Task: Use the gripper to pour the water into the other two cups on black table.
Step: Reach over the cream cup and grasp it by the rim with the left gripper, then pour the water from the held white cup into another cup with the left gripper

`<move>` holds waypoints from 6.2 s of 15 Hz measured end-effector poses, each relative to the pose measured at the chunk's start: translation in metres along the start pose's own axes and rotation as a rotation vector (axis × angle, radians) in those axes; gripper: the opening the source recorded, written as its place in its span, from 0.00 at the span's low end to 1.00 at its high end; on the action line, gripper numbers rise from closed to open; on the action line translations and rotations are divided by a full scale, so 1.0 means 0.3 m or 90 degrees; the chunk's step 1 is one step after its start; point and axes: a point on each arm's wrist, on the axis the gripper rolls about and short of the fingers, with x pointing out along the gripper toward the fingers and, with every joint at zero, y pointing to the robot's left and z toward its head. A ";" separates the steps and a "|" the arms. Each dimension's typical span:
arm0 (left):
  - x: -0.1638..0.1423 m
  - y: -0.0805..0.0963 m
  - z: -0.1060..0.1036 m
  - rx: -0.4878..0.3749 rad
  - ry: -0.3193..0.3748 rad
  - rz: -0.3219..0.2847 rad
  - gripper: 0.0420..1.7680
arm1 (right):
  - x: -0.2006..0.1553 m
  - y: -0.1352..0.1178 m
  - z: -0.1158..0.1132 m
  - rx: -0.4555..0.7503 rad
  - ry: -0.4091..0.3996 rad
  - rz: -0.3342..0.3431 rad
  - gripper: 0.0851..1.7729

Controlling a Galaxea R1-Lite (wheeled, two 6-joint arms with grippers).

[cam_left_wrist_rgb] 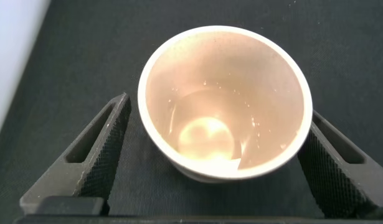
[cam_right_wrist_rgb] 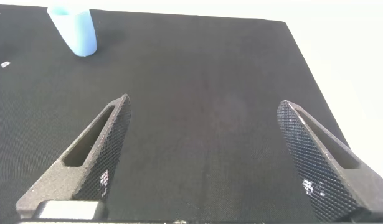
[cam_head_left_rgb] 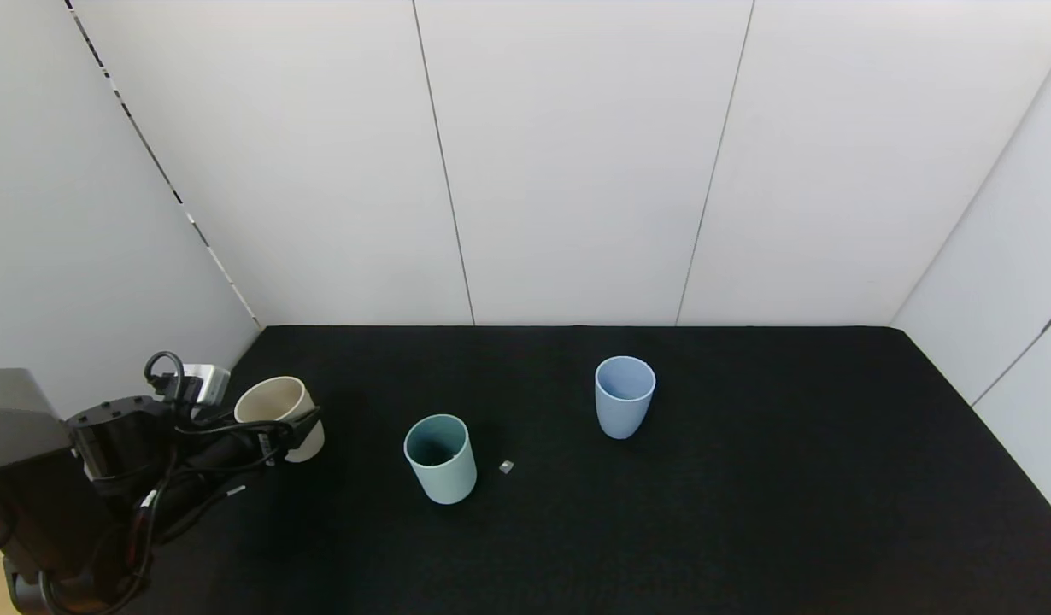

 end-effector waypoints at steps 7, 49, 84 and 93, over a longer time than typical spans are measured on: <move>0.021 0.004 -0.023 0.001 0.008 -0.001 0.97 | 0.000 0.000 0.000 0.000 0.000 0.000 0.96; -0.243 -0.361 0.339 0.302 0.131 -0.224 0.68 | 0.000 0.000 0.000 0.000 0.000 0.000 0.96; -0.212 -0.551 0.373 0.666 0.257 -0.093 0.68 | 0.000 0.000 0.000 0.000 0.000 0.000 0.96; -0.199 -0.598 0.375 0.733 0.262 -0.062 0.68 | 0.000 0.000 0.000 0.000 0.000 0.000 0.96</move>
